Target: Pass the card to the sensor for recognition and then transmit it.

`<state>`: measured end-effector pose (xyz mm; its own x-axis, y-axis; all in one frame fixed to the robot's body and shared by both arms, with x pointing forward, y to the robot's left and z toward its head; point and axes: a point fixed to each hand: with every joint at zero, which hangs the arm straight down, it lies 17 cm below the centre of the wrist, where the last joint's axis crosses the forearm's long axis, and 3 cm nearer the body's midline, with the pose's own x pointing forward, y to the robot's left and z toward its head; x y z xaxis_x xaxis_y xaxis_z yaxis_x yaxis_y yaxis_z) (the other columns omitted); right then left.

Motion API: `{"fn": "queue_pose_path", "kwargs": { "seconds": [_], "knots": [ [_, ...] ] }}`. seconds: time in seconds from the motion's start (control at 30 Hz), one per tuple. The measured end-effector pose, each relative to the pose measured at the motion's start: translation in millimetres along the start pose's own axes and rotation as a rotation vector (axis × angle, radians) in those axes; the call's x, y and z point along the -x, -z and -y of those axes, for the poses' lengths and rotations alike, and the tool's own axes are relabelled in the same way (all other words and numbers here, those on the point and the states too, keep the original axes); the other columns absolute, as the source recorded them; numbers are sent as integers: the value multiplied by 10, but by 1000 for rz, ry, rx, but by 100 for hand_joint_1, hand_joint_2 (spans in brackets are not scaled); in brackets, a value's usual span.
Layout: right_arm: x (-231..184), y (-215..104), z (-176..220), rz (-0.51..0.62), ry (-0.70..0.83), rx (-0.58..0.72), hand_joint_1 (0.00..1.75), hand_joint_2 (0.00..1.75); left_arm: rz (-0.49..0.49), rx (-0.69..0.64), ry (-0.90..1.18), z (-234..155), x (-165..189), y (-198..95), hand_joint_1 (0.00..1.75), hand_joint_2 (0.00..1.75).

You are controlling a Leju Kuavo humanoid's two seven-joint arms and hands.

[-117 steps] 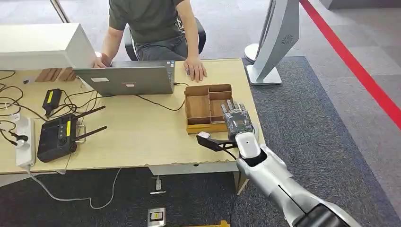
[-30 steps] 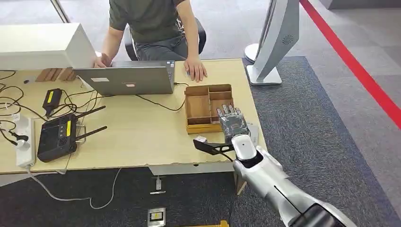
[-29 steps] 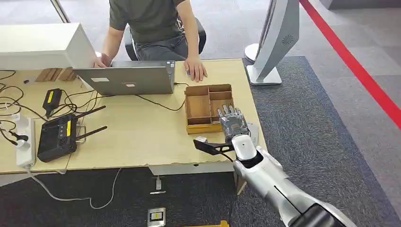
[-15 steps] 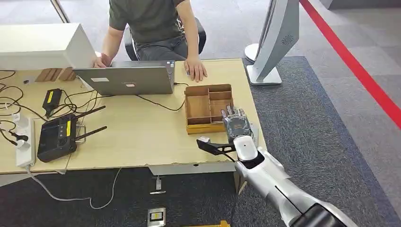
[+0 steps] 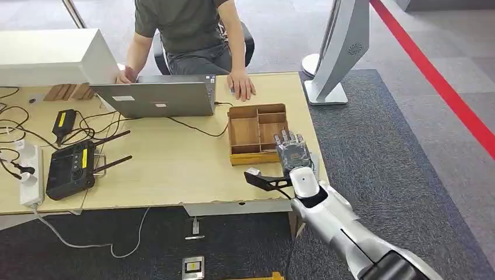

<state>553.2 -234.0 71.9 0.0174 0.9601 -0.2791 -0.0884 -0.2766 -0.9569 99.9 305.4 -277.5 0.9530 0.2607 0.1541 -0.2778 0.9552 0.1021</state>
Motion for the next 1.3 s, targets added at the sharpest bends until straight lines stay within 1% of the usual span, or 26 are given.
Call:
{"fn": "queue_pose_path", "kwargs": {
  "seconds": [0.3,0.43,0.47,0.5,1.0,1.3],
  "knots": [
    [7,0,-8,-1,-1,-1,0,175,0,0,0,0,1,0,0,0],
    [-48,-1,6,24,6,4,0,175,-7,-5,-5,-9,11,1,0,0],
    [-72,-3,13,29,8,5,164,175,-8,-6,-6,-12,11,2,0,0],
    [-89,-5,18,32,11,5,175,175,-8,-7,-6,-14,12,2,0,0],
    [-285,-27,49,79,67,1,175,175,-10,-10,-3,-19,17,3,0,0],
    [-315,-27,71,83,55,15,175,175,-16,-18,-4,-35,27,5,0,0]
  ]
}}
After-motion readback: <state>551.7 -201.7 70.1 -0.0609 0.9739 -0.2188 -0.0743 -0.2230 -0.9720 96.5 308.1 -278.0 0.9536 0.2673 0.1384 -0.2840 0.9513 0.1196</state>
